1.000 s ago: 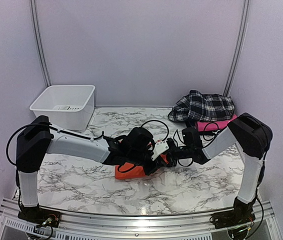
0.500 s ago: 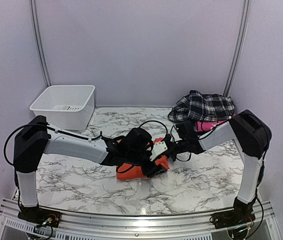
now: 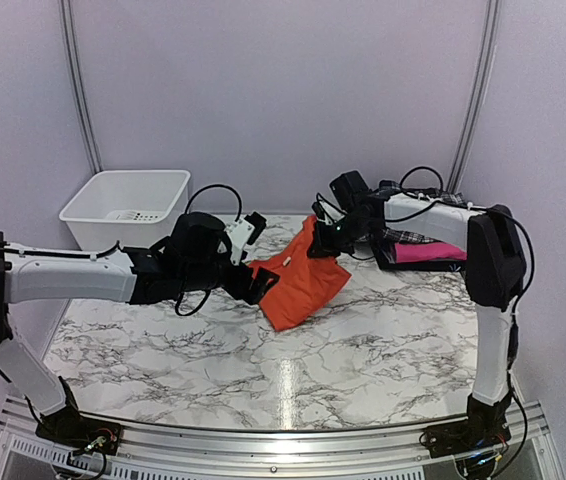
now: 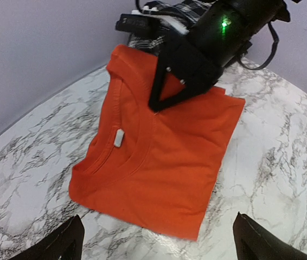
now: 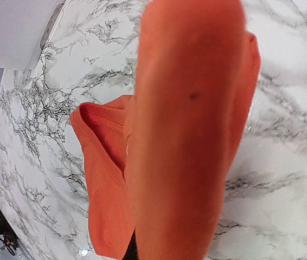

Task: Fold and stack the mixed laundry pile
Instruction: Place the square-folded T-shirt at the corner of the board.

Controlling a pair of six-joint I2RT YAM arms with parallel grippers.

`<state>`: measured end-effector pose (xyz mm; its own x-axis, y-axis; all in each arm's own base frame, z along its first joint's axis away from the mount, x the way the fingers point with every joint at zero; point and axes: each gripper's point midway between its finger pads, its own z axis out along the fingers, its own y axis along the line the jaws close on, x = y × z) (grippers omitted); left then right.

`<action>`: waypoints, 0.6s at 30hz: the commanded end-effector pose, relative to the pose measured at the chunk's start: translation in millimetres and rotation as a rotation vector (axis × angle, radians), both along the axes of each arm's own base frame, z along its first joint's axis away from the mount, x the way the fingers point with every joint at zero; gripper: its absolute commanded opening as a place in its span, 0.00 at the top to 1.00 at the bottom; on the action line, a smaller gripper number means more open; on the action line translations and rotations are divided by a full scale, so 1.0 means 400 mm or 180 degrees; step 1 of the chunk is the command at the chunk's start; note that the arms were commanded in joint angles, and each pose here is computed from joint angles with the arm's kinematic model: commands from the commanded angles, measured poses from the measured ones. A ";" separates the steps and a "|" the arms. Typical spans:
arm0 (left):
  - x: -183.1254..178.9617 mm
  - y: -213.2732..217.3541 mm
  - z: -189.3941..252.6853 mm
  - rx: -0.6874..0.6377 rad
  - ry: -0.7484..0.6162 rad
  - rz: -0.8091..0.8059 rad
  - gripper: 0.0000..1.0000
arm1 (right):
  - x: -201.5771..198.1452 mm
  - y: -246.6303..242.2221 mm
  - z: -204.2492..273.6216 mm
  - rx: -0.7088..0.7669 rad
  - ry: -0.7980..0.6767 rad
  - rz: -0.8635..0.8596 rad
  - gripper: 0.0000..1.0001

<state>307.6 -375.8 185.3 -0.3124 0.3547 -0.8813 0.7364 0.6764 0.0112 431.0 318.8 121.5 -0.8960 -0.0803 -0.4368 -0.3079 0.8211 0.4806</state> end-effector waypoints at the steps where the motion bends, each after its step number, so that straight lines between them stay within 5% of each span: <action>1: 0.052 0.064 0.021 -0.0172 0.0097 0.0438 0.01 | 0.092 -0.079 0.039 -0.0777 -0.0423 0.0175 1.00; 18: 0.056 0.067 -0.064 0.0074 0.0342 0.0457 0.01 | 0.246 -0.265 0.350 -0.1281 -0.1323 -0.0303 1.00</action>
